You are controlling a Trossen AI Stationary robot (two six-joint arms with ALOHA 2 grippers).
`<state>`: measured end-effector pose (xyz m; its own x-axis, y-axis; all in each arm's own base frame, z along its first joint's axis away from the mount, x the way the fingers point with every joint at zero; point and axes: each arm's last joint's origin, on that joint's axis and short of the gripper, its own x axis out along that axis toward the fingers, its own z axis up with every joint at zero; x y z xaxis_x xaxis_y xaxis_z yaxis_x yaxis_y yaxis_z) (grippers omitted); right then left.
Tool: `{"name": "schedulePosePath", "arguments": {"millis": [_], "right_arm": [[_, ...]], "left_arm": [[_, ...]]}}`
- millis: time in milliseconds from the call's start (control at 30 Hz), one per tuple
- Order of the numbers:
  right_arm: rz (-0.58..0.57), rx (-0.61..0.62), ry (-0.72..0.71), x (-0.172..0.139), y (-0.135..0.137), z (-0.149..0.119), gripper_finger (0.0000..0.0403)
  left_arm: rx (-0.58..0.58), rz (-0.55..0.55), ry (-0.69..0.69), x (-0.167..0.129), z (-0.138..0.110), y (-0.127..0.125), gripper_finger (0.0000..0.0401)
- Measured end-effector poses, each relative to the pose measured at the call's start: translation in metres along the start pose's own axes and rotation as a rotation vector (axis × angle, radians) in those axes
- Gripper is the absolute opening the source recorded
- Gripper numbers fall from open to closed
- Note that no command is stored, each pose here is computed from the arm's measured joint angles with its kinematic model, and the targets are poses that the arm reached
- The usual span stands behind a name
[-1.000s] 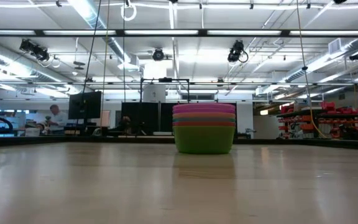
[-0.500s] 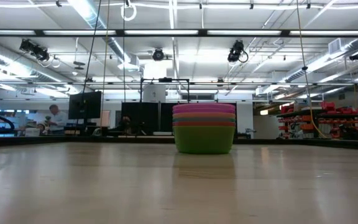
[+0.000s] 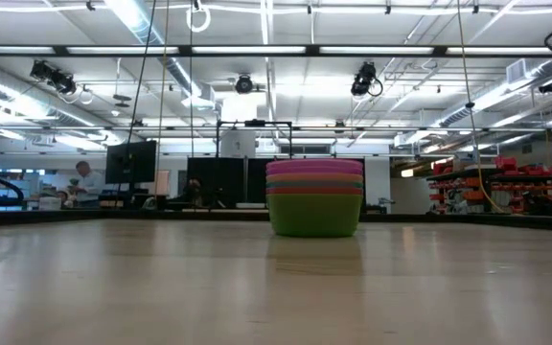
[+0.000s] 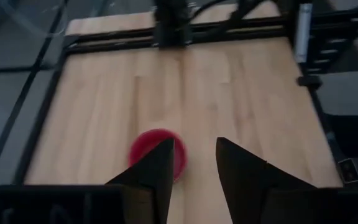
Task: Nest bowls inside each other
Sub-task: Return to Home Position
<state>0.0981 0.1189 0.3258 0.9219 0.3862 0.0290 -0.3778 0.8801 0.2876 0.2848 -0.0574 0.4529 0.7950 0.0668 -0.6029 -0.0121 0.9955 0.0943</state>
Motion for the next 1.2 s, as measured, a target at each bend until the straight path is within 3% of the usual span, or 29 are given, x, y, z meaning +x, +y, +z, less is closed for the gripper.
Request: {"name": "schedulePosePath", "arguments": {"millis": [167,267,467,700,1200], "right_arm": [[0.247,0.020,-0.091,0.003,0.001,-0.034,0.0039],[0.320,0.041,-0.129,0.002,0.000,-0.045,0.0039],[0.335,0.009,-0.172,-0.005,-0.005,-0.046,0.0039],[0.352,0.016,-0.290,-0.025,-0.014,-0.026,0.0039],[0.364,0.028,-0.433,-0.070,-0.040,-0.004,0.0039]], "left_arm": [[0.030,-0.089,-0.078,0.023,-0.025,-0.017,0.0136],[0.003,-0.140,-0.107,0.025,-0.042,-0.017,0.0140],[-0.017,-0.165,-0.217,0.020,-0.081,-0.013,0.0140],[-0.051,-0.168,-0.359,0.001,-0.124,-0.002,0.0131],[-0.091,-0.182,-0.614,-0.070,-0.157,0.021,0.0146]]}}
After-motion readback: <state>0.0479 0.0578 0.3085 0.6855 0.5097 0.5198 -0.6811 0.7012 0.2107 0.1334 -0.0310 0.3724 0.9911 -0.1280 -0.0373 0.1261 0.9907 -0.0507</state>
